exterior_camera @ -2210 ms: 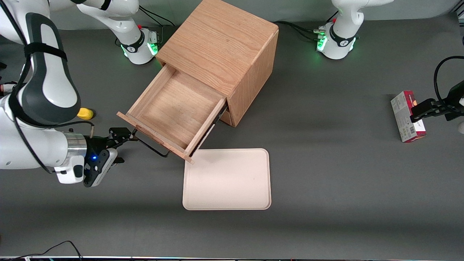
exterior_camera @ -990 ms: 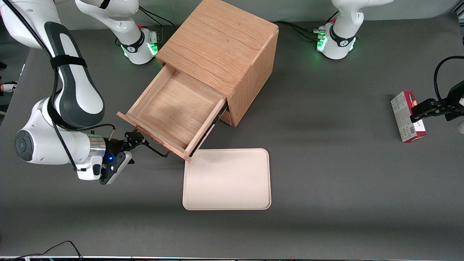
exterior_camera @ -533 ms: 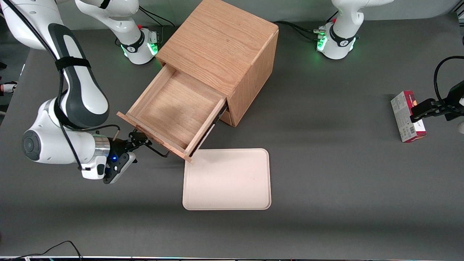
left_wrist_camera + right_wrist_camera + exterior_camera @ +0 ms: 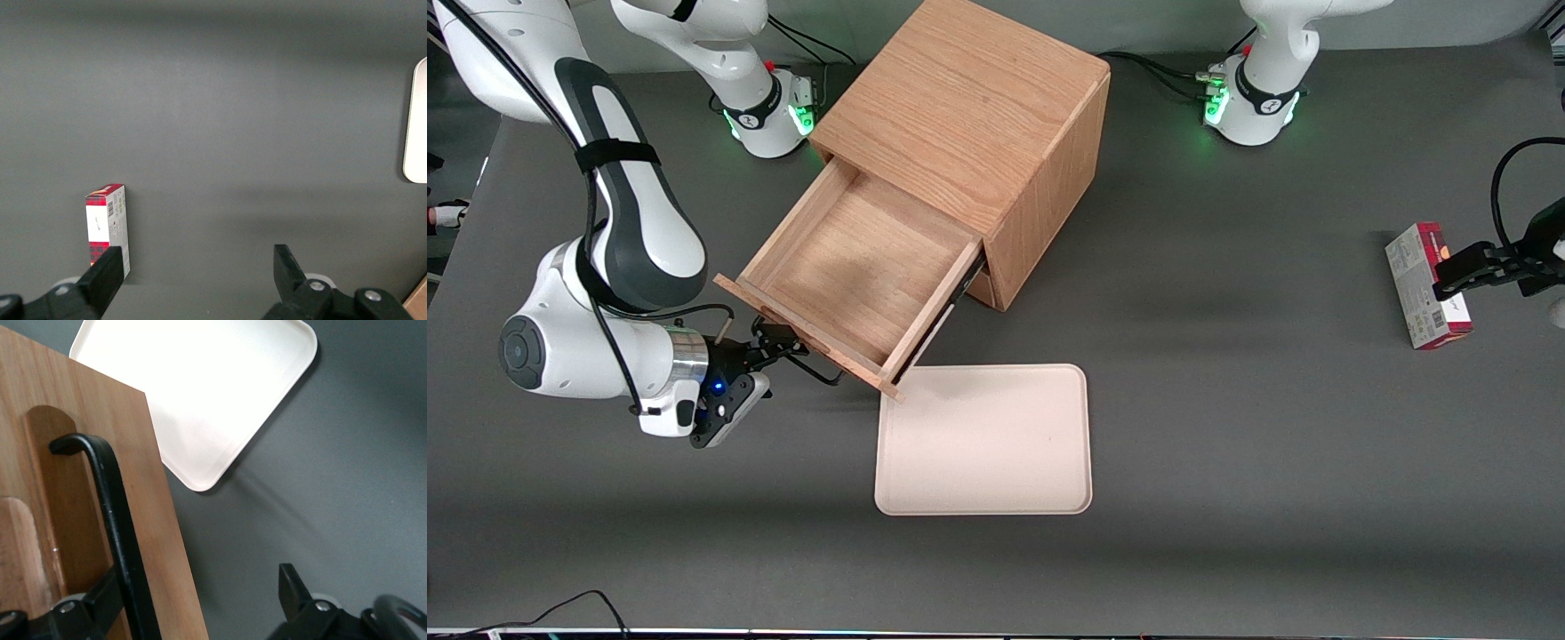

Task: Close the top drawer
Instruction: 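Lower the right gripper against the drawer front beside the black handle, then push the drawer front with the right gripper into the cabinet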

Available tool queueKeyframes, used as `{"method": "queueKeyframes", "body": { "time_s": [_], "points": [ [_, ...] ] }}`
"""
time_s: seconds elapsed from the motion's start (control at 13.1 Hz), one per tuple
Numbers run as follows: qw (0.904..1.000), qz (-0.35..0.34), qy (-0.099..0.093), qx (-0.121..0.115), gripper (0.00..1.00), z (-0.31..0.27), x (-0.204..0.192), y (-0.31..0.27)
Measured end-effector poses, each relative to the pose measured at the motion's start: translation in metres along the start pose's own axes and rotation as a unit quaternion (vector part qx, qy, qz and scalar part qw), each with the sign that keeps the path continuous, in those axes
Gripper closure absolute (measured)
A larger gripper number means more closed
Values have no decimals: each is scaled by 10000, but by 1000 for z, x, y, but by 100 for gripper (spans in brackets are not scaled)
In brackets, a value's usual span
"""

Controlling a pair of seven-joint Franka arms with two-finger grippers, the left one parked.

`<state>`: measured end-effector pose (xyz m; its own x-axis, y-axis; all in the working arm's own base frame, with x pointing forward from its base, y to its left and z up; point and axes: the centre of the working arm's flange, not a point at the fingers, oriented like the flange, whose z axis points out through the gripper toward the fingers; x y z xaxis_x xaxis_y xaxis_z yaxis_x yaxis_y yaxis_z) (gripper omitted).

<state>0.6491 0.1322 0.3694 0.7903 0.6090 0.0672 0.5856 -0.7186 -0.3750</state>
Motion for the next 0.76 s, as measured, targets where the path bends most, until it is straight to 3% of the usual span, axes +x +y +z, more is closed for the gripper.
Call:
{"method": "queueKeyframes", "body": {
  "time_s": [0.76],
  "points": [
    [9999,102,5,-50,0,7,-13,-44]
  ]
}}
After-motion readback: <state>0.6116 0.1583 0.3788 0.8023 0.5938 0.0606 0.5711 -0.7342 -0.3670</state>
